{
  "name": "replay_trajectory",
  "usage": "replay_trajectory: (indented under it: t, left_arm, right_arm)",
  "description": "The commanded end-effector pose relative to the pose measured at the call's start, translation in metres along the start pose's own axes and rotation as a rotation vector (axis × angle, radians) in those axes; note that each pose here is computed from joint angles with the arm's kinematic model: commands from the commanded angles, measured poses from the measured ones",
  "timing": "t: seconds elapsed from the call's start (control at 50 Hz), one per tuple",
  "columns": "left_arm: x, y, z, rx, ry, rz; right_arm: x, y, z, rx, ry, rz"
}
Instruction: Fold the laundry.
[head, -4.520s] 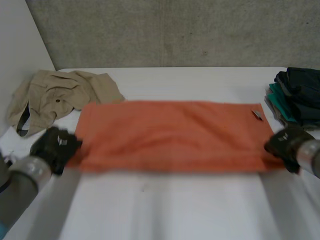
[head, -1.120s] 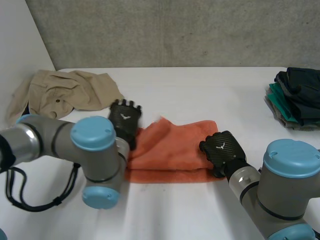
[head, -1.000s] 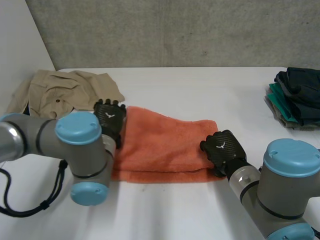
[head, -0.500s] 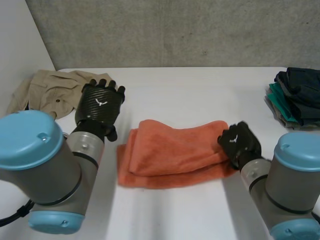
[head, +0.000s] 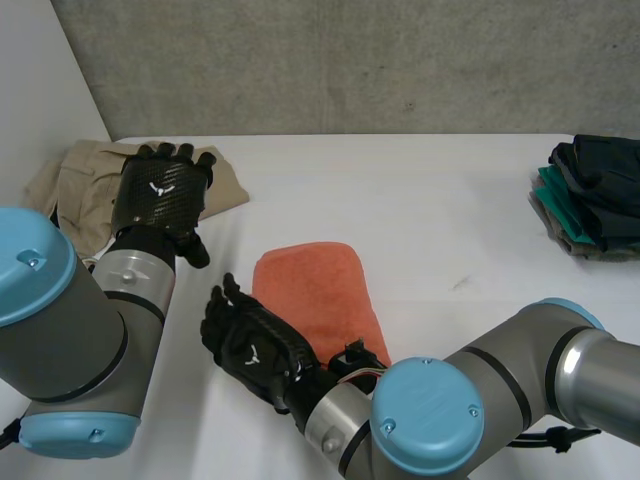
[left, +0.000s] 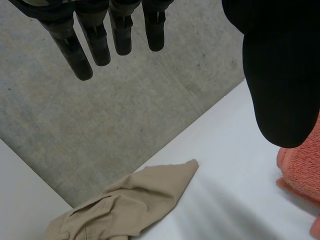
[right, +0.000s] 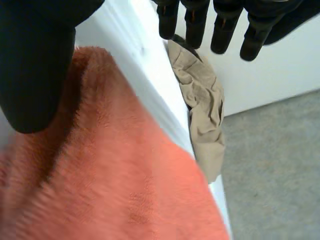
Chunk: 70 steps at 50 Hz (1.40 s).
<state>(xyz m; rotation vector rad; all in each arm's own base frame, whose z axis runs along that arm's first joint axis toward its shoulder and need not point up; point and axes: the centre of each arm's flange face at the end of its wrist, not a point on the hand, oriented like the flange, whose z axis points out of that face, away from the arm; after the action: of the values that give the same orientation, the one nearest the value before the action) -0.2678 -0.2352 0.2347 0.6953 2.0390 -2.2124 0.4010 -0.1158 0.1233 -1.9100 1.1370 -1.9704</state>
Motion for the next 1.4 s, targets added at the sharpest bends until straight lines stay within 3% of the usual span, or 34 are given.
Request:
replay_trajectory:
  t: [0.02,0.1,0.14,0.24,0.34,0.42,0.54,0.7,0.82,0.92,1.02,1.16,1.26,1.4]
  left_arm:
    - [0.003,-0.015,0.002,0.047,0.003,-0.083]
    - [0.01,-0.032,0.0,0.098,0.031,-0.187]
    - [0.014,-0.037,-0.001,0.111,0.045,-0.222]
    - [0.03,-0.039,-0.001,0.118,0.12,-0.271]
    - [0.083,-0.015,-0.006,0.059,0.346,-0.252]
    - [0.101,0.008,-0.008,-0.026,0.399,-0.225]
    - [0.108,0.038,-0.008,-0.166,0.38,-0.178]
    - [0.077,0.068,-0.005,-0.336,0.223,-0.103]
    - [0.075,0.076,-0.013,-0.367,0.239,-0.032]
    - [0.075,0.08,-0.017,-0.37,0.261,0.06]
    - [0.07,0.062,-0.013,-0.309,0.254,0.092]
    - [0.053,-0.01,0.0,-0.075,0.249,0.012]
    - [0.043,-0.061,-0.004,0.114,0.401,-0.032]
    - [0.041,-0.077,-0.022,0.152,0.63,-0.112]
  right_arm:
    - [0.075,-0.017,-0.022,0.045,0.194,0.443]
    - [0.119,-0.022,-0.04,0.083,0.296,0.718]
    - [0.13,-0.001,-0.05,-0.029,0.33,0.812]
    - [0.141,0.045,-0.071,-0.312,0.366,0.85]
    - [0.14,0.069,-0.073,-0.394,0.378,0.872]
    - [0.137,0.079,-0.065,-0.412,0.365,0.886]
    - [0.129,0.089,-0.05,-0.42,0.33,0.903]
    - [0.112,0.101,-0.025,-0.418,0.258,0.912]
    - [0.08,0.112,-0.011,-0.481,0.174,0.9]
    - [0.085,0.113,-0.012,-0.523,0.177,0.823]
    - [0.109,0.1,-0.019,-0.52,0.265,0.726]
    - [0.124,0.06,-0.03,-0.41,0.373,0.631]
    - [0.093,0.035,-0.036,-0.362,0.304,0.593]
    - [0.04,0.031,-0.044,-0.34,0.215,0.582]
